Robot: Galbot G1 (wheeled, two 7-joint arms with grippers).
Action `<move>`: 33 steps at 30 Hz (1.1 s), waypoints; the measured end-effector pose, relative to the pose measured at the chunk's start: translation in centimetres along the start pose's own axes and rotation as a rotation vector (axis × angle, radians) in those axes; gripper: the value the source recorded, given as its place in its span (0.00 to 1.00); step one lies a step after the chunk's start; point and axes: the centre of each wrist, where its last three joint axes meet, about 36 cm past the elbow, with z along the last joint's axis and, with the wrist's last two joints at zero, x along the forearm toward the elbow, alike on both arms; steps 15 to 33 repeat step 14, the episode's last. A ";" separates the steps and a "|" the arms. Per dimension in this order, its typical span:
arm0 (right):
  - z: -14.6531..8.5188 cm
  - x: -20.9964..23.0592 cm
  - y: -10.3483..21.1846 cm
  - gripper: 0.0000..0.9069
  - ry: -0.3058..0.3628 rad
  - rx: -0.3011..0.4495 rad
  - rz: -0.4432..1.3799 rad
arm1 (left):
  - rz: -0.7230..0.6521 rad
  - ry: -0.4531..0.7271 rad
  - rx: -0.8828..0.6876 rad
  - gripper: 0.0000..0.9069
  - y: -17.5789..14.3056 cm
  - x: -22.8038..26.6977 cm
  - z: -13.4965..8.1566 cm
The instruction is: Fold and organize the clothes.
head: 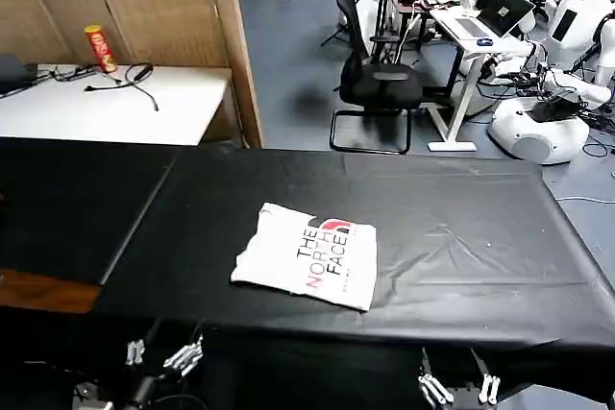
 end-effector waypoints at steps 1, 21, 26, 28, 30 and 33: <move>-0.2 0.3 0.0 0.97 0.011 -0.002 0.007 | -0.001 0.007 0.002 0.97 0.1 0.0 0.0; -0.9 1.6 0.1 0.97 0.031 -0.011 0.002 | 0.001 0.032 -0.002 0.97 0.5 0.2 -0.5; -0.9 1.6 0.1 0.97 0.031 -0.011 0.002 | 0.001 0.032 -0.002 0.97 0.5 0.2 -0.5; -0.9 1.6 0.1 0.97 0.031 -0.011 0.002 | 0.001 0.032 -0.002 0.97 0.5 0.2 -0.5; -0.9 1.6 0.1 0.97 0.031 -0.011 0.002 | 0.001 0.032 -0.002 0.97 0.5 0.2 -0.5; -0.9 1.6 0.1 0.97 0.031 -0.011 0.002 | 0.001 0.032 -0.002 0.97 0.5 0.2 -0.5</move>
